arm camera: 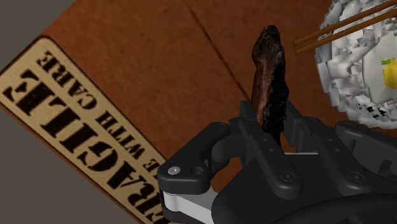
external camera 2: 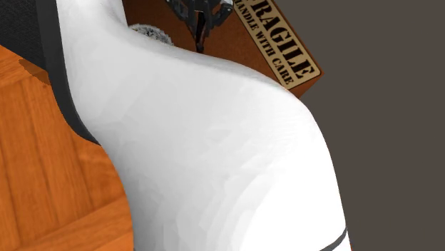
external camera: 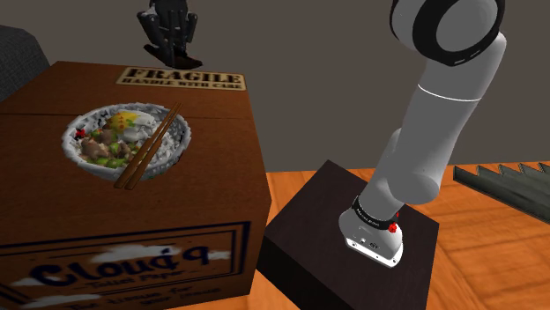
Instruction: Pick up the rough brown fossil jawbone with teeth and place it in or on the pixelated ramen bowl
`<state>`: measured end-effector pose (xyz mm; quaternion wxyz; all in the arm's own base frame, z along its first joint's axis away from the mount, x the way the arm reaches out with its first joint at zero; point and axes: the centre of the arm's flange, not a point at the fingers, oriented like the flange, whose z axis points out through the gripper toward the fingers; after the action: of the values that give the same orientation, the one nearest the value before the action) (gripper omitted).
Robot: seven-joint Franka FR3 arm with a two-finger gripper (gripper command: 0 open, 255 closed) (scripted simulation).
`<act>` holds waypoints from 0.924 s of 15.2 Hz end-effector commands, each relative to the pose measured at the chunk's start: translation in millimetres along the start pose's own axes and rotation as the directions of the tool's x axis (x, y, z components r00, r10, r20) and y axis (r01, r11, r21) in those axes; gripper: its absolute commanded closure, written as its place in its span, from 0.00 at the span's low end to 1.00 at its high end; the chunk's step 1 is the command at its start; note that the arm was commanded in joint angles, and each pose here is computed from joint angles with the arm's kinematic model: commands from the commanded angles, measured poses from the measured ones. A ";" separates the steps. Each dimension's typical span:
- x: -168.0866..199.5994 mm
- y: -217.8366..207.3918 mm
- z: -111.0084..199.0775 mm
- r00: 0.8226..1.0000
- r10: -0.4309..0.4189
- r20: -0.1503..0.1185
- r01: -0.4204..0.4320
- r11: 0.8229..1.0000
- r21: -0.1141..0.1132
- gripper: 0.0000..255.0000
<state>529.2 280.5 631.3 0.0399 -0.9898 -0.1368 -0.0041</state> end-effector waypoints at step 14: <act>-2.7 -108.4 -21.5 1.000 0.000 0.000 0.000 1.000 0.000 1.00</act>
<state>504.4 366.5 659.9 0.0396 -0.9897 -0.1375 -0.0040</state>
